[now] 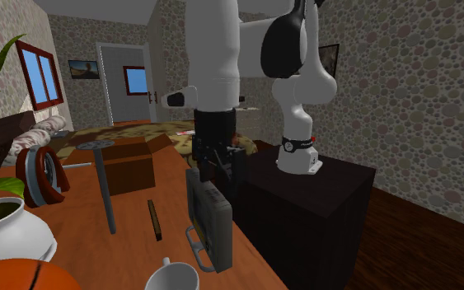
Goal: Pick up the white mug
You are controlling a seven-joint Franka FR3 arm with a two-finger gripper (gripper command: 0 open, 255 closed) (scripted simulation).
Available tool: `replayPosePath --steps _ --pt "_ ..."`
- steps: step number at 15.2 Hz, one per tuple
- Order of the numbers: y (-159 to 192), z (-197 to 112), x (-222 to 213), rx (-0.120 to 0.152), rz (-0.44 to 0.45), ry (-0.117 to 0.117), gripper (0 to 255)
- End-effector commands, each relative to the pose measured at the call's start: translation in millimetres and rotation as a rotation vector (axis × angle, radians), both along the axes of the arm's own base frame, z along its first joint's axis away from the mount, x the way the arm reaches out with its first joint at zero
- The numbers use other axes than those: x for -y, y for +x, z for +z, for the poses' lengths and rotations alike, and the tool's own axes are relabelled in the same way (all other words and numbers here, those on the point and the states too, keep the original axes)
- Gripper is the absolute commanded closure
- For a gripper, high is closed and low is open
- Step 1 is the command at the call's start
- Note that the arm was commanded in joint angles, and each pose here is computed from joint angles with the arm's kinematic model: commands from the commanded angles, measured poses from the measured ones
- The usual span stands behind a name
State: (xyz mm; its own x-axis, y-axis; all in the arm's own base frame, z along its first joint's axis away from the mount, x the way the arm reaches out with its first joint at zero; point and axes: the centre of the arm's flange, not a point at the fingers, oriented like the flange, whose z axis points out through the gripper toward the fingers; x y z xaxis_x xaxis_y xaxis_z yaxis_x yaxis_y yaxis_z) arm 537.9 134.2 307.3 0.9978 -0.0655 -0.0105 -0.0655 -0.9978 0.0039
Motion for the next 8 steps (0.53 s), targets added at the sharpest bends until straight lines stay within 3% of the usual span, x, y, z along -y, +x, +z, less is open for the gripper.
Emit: replayPosePath --steps 1,8 --pt "14 -23 -7 0.001 0.002 -0.005 0" --pt "69 -95 -29 0.005 0.008 -0.024 0"
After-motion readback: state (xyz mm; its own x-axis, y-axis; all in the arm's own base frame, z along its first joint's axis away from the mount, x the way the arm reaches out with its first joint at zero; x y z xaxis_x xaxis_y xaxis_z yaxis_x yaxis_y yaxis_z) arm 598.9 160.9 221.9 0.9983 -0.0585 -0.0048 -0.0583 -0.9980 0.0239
